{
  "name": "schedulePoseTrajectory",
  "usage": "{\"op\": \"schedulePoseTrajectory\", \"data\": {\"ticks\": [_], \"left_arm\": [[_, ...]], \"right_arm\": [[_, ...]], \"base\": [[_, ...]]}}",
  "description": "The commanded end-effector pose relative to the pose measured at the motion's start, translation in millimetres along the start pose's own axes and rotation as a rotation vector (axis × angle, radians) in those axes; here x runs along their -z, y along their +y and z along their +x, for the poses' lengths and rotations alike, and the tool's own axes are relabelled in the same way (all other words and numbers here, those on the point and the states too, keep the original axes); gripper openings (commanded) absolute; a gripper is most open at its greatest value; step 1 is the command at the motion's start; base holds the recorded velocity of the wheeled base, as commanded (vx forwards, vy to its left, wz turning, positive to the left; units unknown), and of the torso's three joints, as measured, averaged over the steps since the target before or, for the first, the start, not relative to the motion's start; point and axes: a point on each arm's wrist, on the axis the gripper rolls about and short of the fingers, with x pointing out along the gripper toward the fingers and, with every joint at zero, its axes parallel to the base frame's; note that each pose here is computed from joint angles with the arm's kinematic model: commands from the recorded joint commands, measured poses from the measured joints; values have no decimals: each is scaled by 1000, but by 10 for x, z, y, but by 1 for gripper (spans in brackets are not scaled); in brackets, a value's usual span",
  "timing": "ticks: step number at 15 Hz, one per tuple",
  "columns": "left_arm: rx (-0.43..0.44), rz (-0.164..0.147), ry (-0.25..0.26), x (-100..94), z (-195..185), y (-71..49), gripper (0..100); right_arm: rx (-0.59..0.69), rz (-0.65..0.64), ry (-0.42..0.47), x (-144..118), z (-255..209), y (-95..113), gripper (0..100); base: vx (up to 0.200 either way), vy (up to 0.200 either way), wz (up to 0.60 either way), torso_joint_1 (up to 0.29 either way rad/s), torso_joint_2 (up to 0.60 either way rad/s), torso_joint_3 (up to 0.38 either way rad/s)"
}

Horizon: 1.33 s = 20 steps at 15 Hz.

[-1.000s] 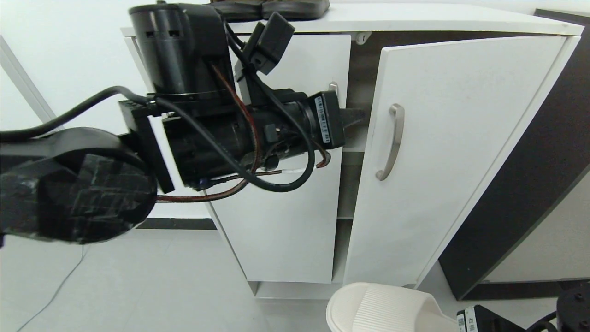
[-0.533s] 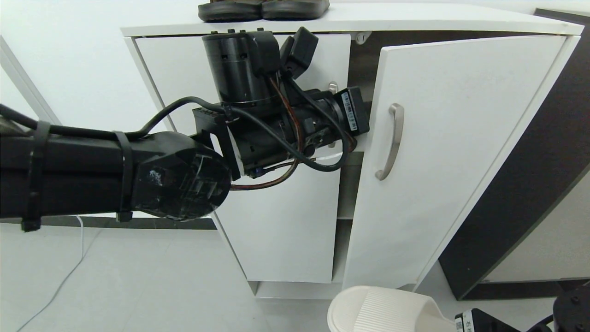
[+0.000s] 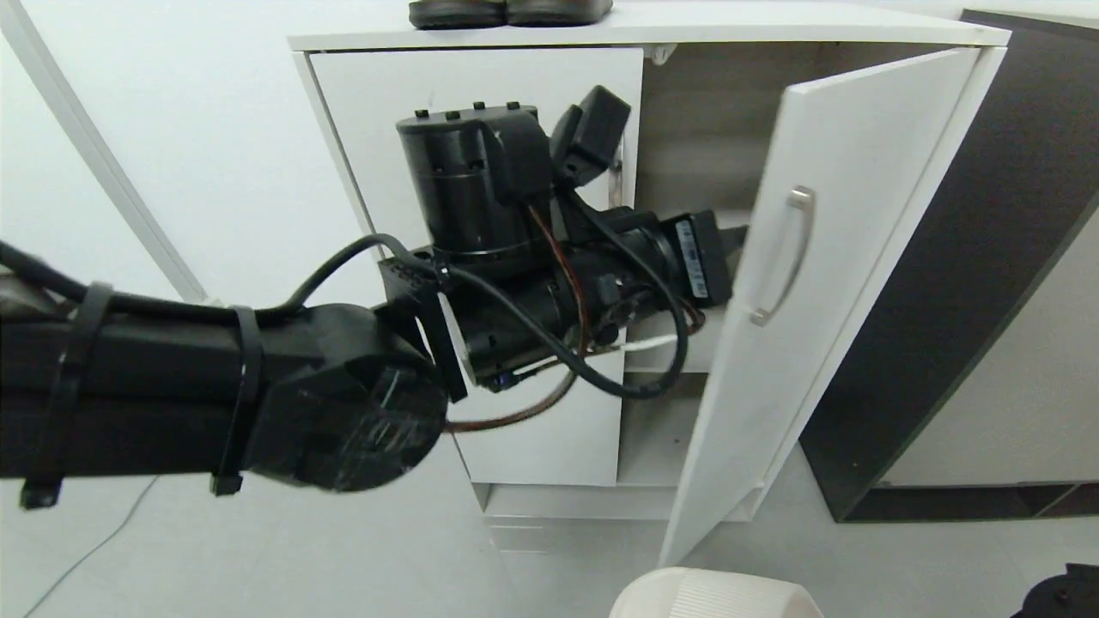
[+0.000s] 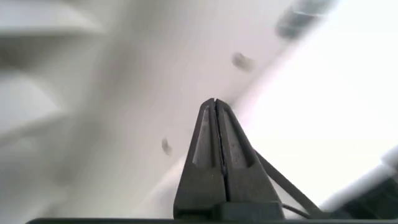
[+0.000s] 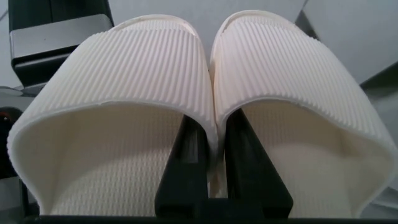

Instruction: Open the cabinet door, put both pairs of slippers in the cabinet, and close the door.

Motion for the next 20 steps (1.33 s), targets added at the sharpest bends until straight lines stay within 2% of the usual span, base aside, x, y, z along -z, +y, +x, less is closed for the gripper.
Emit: {"op": "schedulePoseTrajectory", "data": {"ticks": [1,4,6,9,10,11,12,13,14,15,16,18,19,20], "left_arm": [[83,-7,29,153,29,-266,0],[140,-2,13,137,54,-320,0],[133,-2,10,140,51,-306,0],[83,6,-2,82,-9,-145,0],[28,12,-19,-14,-126,-38,0],[-27,36,-31,-98,-273,43,0],[-84,81,-41,-247,-499,105,0],[-175,135,-37,-398,-820,147,0],[-291,172,-28,-510,-1137,134,0],[-426,181,-15,-565,-1419,95,0],[-585,178,-19,-608,-1787,-7,0],[-760,183,-47,-546,-2435,-260,0],[-798,190,-62,-511,-2605,-337,0],[-957,228,-101,-389,-3001,-472,0]], "right_arm": [[-18,-5,8,22,3,33,0],[-19,-5,8,22,3,33,0],[-18,-4,8,22,3,31,0],[-12,-2,2,5,7,23,0],[45,32,-15,-72,77,-90,0],[167,103,-27,-156,158,-335,0],[299,181,-39,-234,236,-551,0],[444,279,-64,-329,337,-750,0],[562,351,-103,-419,409,-895,0],[653,387,-119,-467,449,-988,0],[744,398,-120,-489,498,-1092,0],[901,414,-120,-532,617,-1275,0],[939,420,-123,-541,648,-1319,0],[983,431,-120,-530,679,-1385,0]], "base": [[-200,0,0,2,2,2],[-67,0,0,-1,1,1],[0,0,0,0,0,0],[0,0,0,0,0,0],[0,0,0,0,0,0],[0,0,0,0,0,0],[0,0,0,0,0,0],[0,0,0,0,0,0],[0,0,0,0,0,0],[0,0,0,0,0,0],[0,0,0,0,0,0],[0,0,0,0,0,0],[0,0,0,0,0,0],[0,0,0,0,0,0]]}}
